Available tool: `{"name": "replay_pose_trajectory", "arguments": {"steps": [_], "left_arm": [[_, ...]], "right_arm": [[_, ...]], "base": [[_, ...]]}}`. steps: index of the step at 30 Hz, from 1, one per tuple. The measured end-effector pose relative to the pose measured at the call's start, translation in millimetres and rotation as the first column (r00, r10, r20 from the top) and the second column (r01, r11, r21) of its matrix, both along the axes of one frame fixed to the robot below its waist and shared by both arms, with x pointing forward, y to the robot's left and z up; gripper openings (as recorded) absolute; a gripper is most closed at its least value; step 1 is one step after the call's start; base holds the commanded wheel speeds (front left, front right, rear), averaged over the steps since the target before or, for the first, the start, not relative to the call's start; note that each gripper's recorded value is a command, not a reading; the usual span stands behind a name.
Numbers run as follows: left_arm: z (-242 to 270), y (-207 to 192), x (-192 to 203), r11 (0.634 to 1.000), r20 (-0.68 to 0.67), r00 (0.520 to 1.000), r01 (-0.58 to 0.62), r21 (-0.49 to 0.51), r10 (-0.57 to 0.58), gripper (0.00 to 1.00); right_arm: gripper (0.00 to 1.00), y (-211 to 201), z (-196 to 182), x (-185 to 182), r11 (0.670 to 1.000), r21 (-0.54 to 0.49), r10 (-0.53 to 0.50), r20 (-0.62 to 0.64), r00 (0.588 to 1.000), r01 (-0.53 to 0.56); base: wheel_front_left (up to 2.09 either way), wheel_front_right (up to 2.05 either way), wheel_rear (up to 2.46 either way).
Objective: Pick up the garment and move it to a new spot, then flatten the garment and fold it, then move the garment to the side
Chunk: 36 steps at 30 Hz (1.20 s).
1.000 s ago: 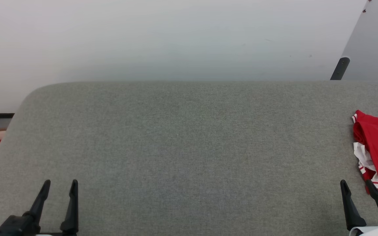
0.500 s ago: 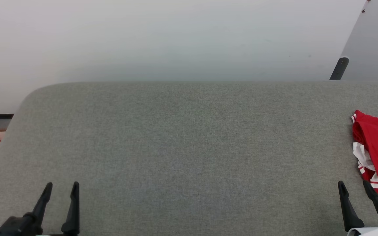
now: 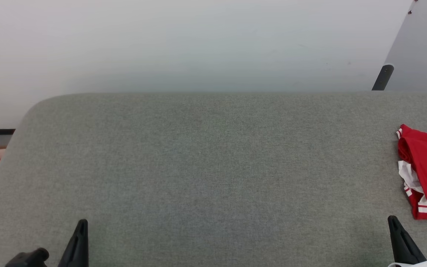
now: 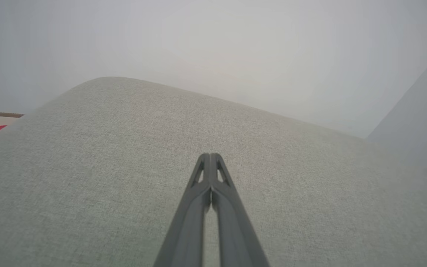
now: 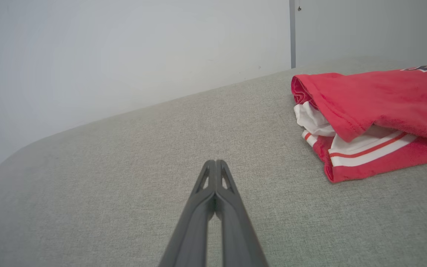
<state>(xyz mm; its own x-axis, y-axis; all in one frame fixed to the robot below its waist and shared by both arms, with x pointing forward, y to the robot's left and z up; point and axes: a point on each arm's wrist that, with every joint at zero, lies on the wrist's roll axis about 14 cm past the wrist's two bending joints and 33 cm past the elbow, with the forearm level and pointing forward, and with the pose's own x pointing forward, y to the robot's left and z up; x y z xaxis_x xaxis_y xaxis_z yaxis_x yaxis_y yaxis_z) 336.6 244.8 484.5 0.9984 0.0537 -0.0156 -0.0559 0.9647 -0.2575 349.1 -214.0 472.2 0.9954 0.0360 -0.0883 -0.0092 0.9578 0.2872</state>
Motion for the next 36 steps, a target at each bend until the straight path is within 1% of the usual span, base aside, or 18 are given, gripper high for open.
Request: {"name": "replay_pose_trajectory", "arguments": {"steps": [7,15,24,36], "left_arm": [[0,0,4,0.992,-0.004,1.000,-0.023,-0.126,0.022,0.00],[0,-2,9,0.966,-0.009,0.999,-0.040,-0.256,0.040,0.00],[-1,-5,14,0.921,-0.015,0.999,-0.050,-0.386,0.048,0.00],[1,-10,21,0.846,-0.016,0.999,-0.052,-0.531,0.051,0.00]], "right_arm": [[0.00,0,-1,1,0.992,0.120,-0.027,-0.015,1.000,0.028],[0.00,-1,1,6,0.968,0.243,-0.052,-0.020,0.998,0.055],[0.00,0,4,11,0.926,0.370,-0.071,-0.025,0.997,0.076],[0.00,2,7,16,0.852,0.515,-0.089,-0.033,0.996,0.093]], "base": [[0.00,0.00,0.00],[0.00,0.00,0.00],[0.00,0.00,0.00],[0.00,0.00,0.00]]}}
